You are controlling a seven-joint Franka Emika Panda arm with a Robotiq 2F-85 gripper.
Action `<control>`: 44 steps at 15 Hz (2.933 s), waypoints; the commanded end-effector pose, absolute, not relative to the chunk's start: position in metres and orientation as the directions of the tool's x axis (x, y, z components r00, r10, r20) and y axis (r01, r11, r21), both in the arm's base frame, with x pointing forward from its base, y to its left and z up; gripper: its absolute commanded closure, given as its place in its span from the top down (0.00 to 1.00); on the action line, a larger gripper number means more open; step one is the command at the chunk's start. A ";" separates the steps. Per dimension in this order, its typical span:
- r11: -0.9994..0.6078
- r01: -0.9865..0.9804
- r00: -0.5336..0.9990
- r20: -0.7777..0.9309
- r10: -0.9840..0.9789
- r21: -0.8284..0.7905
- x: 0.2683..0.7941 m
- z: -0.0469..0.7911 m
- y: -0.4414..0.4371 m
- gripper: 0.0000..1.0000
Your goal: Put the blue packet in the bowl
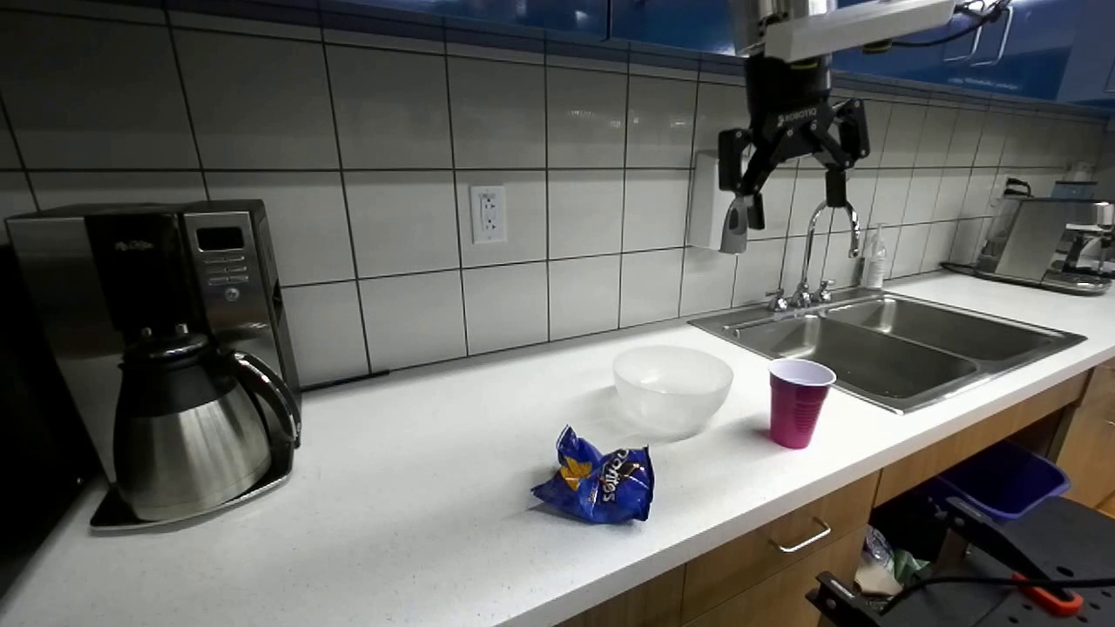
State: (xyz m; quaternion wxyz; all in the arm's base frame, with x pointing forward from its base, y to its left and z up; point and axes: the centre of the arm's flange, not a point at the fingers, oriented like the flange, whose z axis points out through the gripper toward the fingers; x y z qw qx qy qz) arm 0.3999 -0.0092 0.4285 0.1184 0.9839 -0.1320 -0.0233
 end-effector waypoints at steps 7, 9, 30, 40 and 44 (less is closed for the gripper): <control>-0.824 -0.439 0.883 0.004 -0.468 0.359 0.424 0.319 0.046 1.00; -0.791 -0.484 0.854 0.003 -0.521 0.374 0.429 0.298 0.055 1.00; -0.743 -0.608 0.778 0.025 -0.628 0.280 0.469 0.200 0.126 1.00; -0.762 -0.614 0.785 0.054 -0.617 0.207 0.474 0.158 0.132 1.00; -0.770 -0.609 0.790 0.062 -0.610 0.190 0.474 0.138 0.137 1.00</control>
